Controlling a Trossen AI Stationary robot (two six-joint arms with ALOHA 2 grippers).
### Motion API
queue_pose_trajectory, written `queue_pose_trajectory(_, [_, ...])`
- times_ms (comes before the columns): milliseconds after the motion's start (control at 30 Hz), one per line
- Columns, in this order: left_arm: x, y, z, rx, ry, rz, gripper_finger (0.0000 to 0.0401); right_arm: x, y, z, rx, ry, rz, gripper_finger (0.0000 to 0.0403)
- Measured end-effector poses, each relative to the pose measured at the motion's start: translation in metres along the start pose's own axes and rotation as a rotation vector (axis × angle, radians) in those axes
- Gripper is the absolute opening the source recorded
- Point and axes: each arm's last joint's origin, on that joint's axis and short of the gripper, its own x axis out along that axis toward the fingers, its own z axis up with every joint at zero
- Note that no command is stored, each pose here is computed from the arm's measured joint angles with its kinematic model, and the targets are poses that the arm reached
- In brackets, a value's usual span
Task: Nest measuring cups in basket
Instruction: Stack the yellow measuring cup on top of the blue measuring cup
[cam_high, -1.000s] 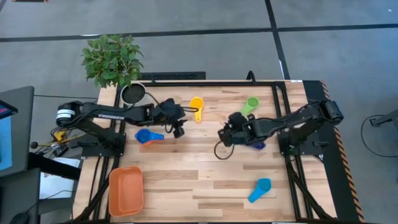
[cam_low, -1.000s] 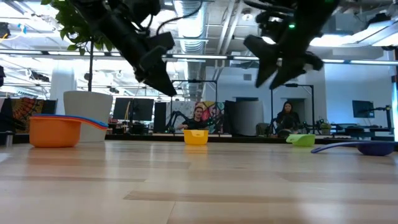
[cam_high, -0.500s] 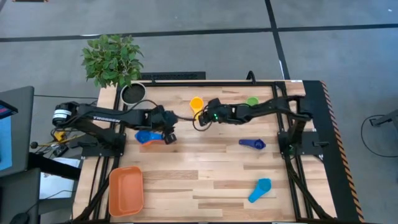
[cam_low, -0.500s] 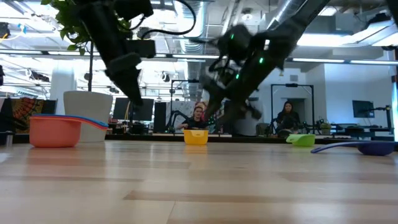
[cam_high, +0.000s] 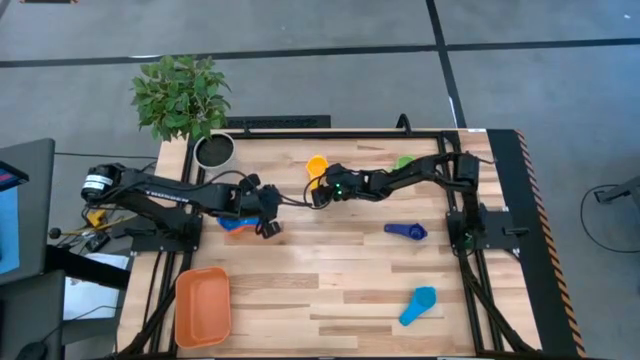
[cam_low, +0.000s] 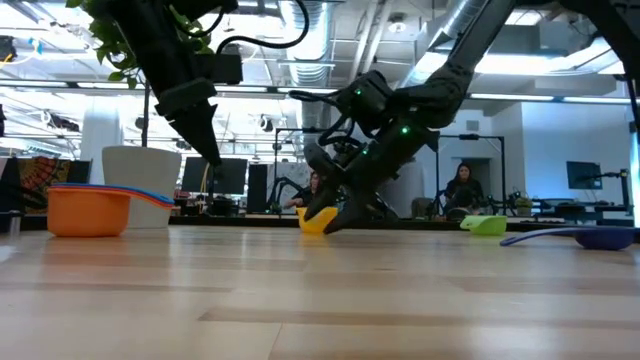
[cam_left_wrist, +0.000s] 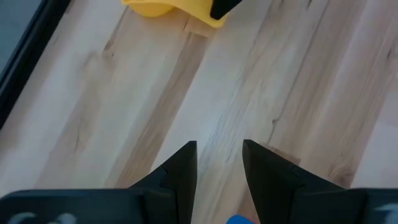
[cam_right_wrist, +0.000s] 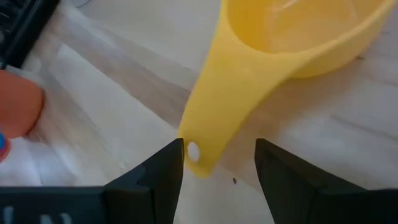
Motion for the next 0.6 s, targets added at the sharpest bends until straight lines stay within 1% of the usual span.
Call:
queue_pose_trajectory(133, [-0.0002, -0.0004, -0.0002, 0.002, 0.001, -0.001, 0.0119, -0.0007, 0.0049, 0.0041, 0.005, -0.033, 0.047, 0.0205])
queue_pose_trajectory(333, [-0.0002, -0.0004, -0.0004, -0.004, 0.001, -0.001, 0.0119, 0.0000, 0.0041, 0.0033, 0.016, -0.029, 0.045, 0.0163])
queue_pose_trajectory(500, [0.0000, -0.0005, -0.0005, -0.006, 0.002, -0.001, 0.0119, 0.0000, 0.0036, 0.0038, -0.005, -0.029, 0.045, 0.0113])
queue_pose_trajectory(600, [-0.0001, -0.0005, -0.0009, -0.018, 0.006, -0.002, 0.0118, 0.0002, 0.0029, 0.0044, -0.025, -0.012, 0.059, 0.0073])
